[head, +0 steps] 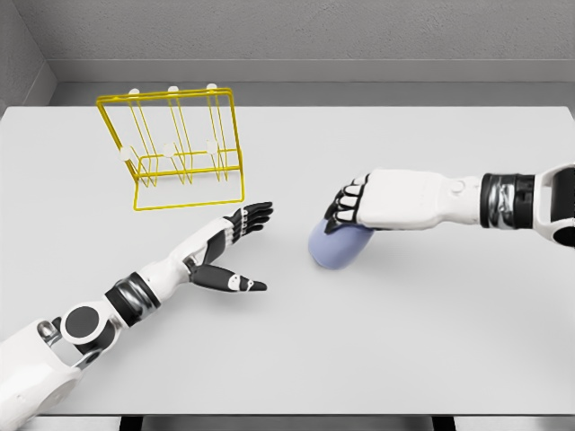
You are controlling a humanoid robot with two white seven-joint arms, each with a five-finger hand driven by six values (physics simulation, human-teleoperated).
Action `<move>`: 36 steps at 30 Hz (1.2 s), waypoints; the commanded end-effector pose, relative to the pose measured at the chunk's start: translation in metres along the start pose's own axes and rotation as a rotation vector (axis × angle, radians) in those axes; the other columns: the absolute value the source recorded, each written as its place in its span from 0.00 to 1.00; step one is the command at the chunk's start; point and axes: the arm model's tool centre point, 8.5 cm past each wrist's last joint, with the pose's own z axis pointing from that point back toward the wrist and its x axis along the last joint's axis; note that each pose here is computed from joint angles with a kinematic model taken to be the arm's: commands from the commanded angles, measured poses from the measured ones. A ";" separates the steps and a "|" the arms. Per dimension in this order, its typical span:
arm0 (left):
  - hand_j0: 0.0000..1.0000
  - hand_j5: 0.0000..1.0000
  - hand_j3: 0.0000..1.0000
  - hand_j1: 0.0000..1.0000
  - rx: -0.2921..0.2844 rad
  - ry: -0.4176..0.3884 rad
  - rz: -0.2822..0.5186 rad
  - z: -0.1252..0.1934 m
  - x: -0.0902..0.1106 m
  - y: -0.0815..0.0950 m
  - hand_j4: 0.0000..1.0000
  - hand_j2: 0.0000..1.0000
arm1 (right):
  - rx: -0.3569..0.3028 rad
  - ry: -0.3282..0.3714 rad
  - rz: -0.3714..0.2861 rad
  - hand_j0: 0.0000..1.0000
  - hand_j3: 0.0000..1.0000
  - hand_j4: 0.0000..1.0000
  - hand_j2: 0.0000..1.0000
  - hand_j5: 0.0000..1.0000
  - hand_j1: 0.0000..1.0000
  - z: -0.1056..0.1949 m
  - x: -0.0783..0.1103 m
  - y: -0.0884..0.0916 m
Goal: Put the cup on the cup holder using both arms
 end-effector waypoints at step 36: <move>1.00 1.00 1.00 1.00 0.020 -0.011 0.018 -0.014 -0.003 0.001 1.00 1.00 | -0.388 0.297 -0.198 1.00 1.00 1.00 1.00 1.00 1.00 0.129 -0.028 0.004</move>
